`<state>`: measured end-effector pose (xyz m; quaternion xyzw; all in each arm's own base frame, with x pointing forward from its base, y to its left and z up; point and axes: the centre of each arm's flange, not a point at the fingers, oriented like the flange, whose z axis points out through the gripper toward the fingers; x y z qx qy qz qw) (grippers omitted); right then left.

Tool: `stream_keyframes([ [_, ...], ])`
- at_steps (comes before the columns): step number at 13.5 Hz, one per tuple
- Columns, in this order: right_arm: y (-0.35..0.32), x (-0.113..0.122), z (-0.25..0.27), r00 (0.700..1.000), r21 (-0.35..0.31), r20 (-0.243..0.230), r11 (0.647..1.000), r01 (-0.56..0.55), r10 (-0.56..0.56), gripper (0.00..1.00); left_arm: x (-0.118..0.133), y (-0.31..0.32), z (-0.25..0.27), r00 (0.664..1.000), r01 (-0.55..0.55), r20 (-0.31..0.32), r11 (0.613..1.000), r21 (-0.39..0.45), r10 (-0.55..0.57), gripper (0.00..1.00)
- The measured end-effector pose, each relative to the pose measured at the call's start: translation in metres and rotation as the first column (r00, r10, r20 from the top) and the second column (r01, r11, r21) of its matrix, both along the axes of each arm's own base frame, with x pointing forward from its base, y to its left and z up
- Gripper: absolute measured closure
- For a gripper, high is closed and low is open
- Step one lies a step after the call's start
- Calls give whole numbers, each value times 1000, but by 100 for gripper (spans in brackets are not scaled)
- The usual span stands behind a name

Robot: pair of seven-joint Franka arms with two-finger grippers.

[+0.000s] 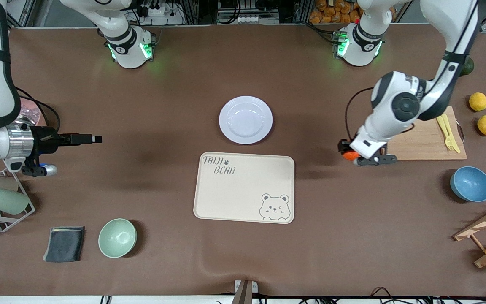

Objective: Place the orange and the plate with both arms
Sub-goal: 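Grasp the orange with the left gripper and carry it over the plate, then lower the orange onto the plate while the right gripper reaches the plate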

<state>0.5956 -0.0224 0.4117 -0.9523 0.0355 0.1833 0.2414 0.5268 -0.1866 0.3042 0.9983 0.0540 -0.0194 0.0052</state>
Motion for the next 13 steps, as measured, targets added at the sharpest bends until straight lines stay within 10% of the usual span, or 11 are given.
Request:
stream_keyframes([
  [13, 21, 4, 0, 999, -4, 23, 1000, -28, 28, 0, -130, -299, -30, 954, -280, -109, 960, 4, 279, 28],
])
